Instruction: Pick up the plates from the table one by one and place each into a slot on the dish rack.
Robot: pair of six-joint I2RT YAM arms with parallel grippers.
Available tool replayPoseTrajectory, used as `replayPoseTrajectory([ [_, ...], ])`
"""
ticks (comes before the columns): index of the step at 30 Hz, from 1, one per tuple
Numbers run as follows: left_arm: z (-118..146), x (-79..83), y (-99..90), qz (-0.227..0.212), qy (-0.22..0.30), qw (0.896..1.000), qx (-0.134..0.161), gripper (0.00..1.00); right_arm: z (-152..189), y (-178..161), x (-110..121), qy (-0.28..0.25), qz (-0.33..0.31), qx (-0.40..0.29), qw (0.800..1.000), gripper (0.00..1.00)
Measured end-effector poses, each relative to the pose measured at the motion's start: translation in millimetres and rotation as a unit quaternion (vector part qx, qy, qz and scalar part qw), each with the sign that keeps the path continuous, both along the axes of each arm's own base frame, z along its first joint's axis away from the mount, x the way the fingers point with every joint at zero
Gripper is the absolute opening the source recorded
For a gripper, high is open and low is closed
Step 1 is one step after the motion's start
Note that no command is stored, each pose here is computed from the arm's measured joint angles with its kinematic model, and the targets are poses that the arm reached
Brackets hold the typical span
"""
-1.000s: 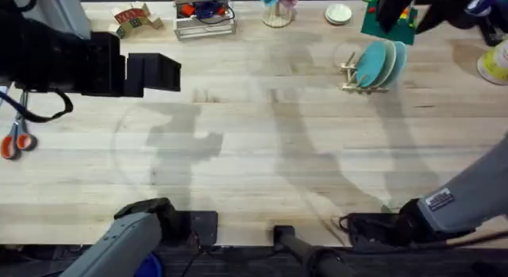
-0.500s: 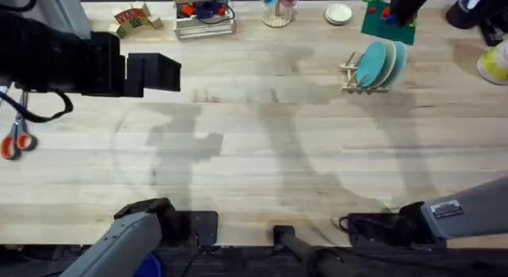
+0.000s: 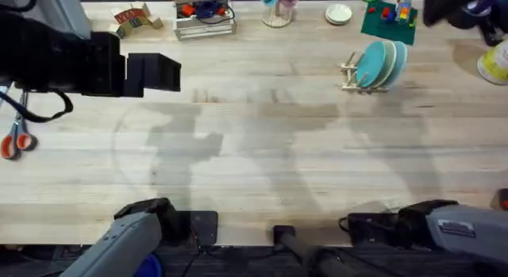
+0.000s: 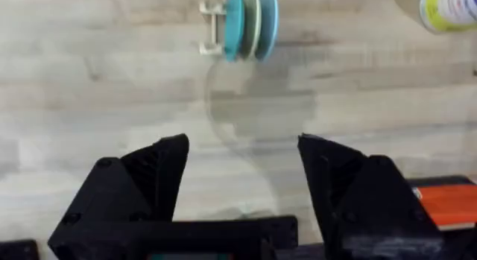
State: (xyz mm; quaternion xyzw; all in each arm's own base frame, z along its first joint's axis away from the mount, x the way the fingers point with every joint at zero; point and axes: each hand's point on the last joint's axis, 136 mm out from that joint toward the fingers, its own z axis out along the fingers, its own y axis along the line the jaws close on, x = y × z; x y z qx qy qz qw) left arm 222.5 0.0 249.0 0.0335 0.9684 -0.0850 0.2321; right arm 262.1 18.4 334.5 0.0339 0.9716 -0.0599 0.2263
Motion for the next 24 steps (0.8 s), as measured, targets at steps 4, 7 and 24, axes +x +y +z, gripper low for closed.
replayPoseTrajectory([
  [4,0,-0.8,-0.1,0.000,0.002,1.000,0.000,0.995,-7,-6,-29,0.002,0.000,0.000,1.000,0.883],
  [7,-2,-3.9,-0.8,0.000,0.009,1.000,-0.002,0.995,-13,-11,-52,0.000,0.000,0.000,1.000,0.883],
  [24,-3,-5.7,-1.2,0.000,0.013,1.000,-0.003,0.995,-37,-32,-145,-0.079,0.000,0.017,0.997,0.887],
])
